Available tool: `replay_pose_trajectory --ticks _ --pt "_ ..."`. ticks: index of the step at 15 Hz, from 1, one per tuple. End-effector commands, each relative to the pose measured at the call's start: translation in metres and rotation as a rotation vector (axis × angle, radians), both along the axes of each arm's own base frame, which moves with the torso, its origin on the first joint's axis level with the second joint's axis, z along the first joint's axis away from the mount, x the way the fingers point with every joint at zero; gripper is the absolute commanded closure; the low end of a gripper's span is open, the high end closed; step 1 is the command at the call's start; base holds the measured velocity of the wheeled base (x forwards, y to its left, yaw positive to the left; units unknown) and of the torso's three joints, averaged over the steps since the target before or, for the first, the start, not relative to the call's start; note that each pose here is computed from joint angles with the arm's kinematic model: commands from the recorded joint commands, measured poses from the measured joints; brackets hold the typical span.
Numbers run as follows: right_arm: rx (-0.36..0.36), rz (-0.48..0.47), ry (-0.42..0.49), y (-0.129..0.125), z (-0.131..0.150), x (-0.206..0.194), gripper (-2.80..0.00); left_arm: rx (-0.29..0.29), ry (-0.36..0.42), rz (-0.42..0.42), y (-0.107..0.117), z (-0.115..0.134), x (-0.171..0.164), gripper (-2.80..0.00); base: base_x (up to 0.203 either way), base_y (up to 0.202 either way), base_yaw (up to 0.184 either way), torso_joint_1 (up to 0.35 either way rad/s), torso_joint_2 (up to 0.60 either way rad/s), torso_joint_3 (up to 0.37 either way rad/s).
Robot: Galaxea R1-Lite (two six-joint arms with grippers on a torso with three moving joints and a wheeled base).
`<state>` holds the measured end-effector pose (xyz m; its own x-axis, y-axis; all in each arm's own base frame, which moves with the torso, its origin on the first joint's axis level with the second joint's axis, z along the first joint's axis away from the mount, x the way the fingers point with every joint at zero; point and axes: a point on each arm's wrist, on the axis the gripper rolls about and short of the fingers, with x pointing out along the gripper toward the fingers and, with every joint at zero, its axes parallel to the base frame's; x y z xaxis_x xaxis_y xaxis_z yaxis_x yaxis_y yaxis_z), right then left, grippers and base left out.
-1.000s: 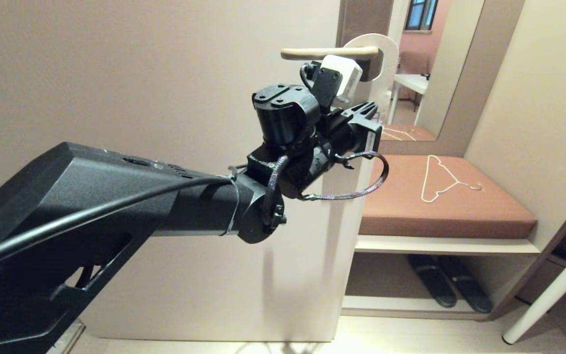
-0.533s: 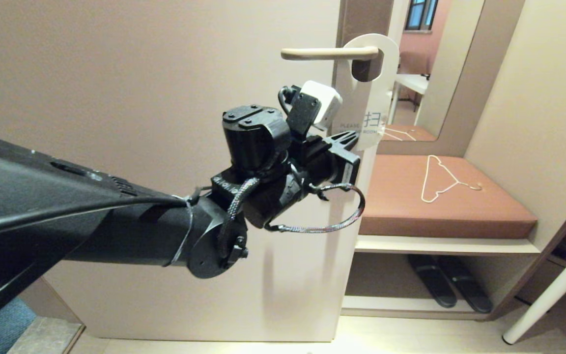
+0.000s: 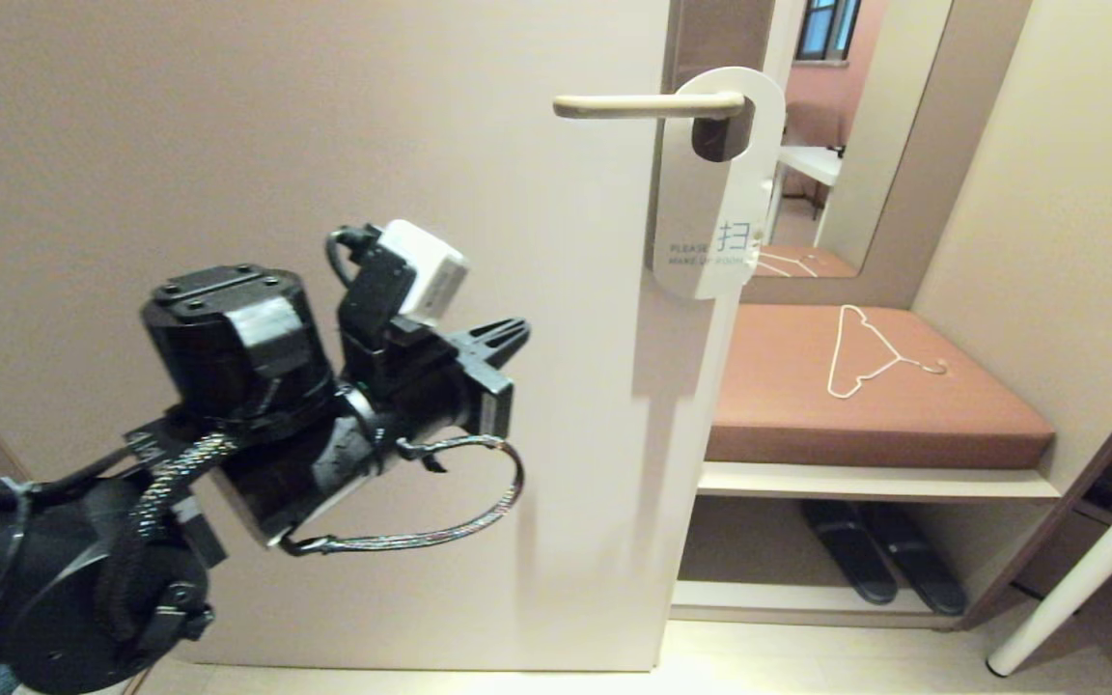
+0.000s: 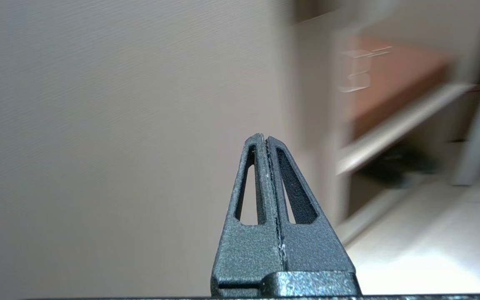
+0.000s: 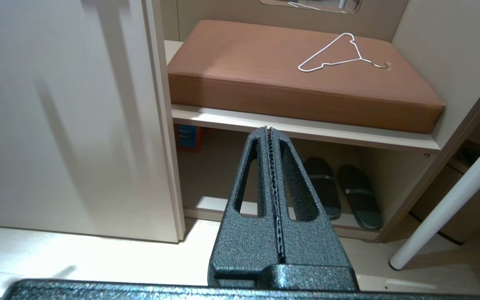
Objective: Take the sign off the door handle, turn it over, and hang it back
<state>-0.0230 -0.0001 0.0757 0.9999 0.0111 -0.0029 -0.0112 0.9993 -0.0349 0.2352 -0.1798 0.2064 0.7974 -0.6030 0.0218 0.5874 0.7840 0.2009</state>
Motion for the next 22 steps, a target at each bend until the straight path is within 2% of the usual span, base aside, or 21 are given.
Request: replay_pose_trajectory --ticks 1,3,5,8,14,19,22 --pt "0.000 0.001 0.000 0.000 0.000 0.000 0.00 -0.019 -0.048 0.105 0.043 0.015 -0.015 0.00 0.000 0.000 0.000 0.000 0.00 0.000" --pt "0.000 0.001 0.000 0.000 0.000 0.000 0.00 0.011 -0.060 0.258 0.090 0.013 -0.030 0.00 0.000 0.000 0.000 0.000 0.00 0.000" --pt "0.000 0.001 0.000 0.000 0.000 0.000 0.00 0.025 -0.065 0.403 0.126 0.008 -0.052 0.00 0.000 0.000 0.000 0.000 0.00 0.000" --pt "0.000 0.001 0.000 0.000 0.000 0.000 0.00 0.021 -0.074 0.573 0.158 -0.005 -0.093 0.00 0.000 0.000 0.000 0.000 0.00 0.000" --pt "0.000 0.001 0.000 0.000 0.000 0.000 0.00 0.005 -0.085 0.705 0.177 -0.049 -0.173 0.00 0.000 0.000 0.000 0.000 0.00 0.000" --pt "0.000 0.001 0.000 0.000 0.000 0.000 0.00 -0.041 -0.048 0.795 0.183 -0.075 -0.212 0.00 0.000 0.000 0.000 0.000 0.00 0.000" --pt "0.000 0.001 0.001 0.000 0.000 0.000 0.00 -0.064 -0.029 0.799 0.183 -0.089 -0.229 0.00 0.000 0.000 0.000 0.000 0.00 0.000"
